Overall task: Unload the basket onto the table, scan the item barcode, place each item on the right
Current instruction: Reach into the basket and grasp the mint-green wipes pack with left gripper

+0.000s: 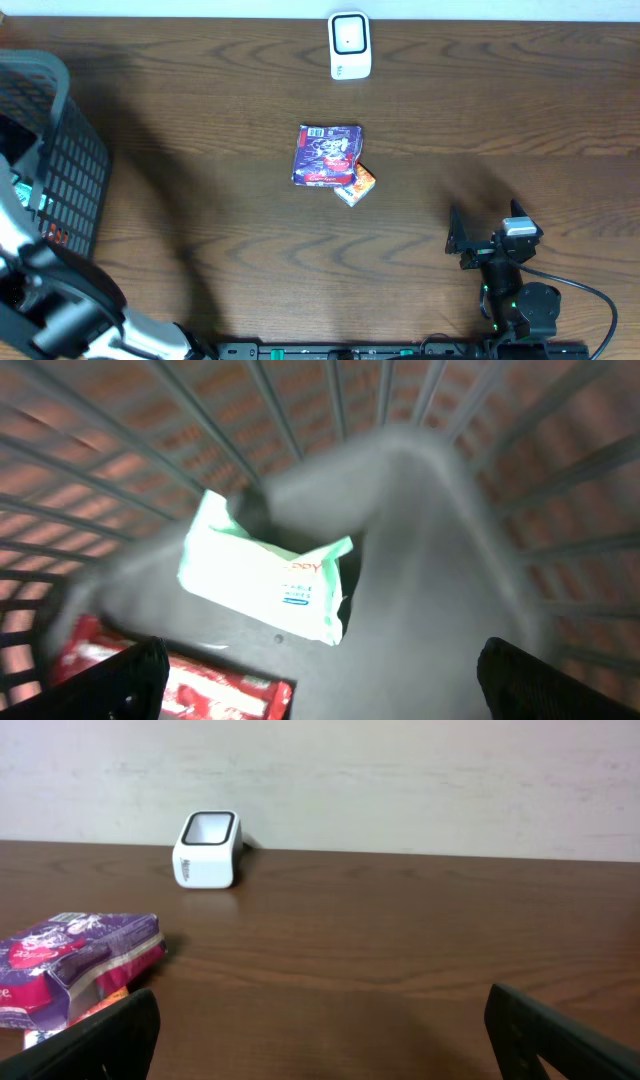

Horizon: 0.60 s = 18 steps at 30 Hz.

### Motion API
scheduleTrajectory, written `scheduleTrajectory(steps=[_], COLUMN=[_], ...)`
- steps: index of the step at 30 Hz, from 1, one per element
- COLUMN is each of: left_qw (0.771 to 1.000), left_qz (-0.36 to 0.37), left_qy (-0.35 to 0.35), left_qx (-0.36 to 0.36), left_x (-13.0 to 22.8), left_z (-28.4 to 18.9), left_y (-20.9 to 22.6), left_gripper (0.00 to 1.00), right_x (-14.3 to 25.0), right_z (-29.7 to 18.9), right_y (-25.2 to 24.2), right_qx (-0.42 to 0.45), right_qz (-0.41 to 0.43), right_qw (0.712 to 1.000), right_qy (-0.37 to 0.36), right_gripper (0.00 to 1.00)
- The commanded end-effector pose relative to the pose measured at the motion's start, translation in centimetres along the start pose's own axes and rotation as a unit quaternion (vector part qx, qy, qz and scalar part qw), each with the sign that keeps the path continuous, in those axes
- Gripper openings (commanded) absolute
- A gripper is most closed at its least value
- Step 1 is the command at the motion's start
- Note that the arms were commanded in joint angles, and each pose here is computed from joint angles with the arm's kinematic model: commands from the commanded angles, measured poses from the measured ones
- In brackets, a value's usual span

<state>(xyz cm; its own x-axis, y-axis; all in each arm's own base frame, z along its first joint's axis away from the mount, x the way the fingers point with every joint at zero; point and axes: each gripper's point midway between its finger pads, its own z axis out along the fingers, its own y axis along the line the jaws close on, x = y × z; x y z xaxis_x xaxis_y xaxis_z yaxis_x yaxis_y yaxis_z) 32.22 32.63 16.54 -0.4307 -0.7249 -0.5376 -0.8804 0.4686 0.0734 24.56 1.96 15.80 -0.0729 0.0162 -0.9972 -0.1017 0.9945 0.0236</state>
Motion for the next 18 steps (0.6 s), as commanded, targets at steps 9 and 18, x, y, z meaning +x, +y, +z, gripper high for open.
scheduleTrajectory(steps=[9,18], left_qw=[0.996,0.993], left_qz=[0.014,0.002], left_qy=[0.036,0.067], left_qx=[-0.079,-0.098], left_x=[2.1,3.8], left_z=[8.9,12.9], left_y=[0.9,2.8], left_gripper=[0.98,0.98], right_x=[0.0,0.0], right_z=[0.0,0.0], right_y=[-0.1,-0.1], right_qx=[0.003,0.003], right_qz=[0.005,0.005], right_qw=[1.000,1.000], right_qy=[0.000,0.000], right_gripper=[0.99,0.99])
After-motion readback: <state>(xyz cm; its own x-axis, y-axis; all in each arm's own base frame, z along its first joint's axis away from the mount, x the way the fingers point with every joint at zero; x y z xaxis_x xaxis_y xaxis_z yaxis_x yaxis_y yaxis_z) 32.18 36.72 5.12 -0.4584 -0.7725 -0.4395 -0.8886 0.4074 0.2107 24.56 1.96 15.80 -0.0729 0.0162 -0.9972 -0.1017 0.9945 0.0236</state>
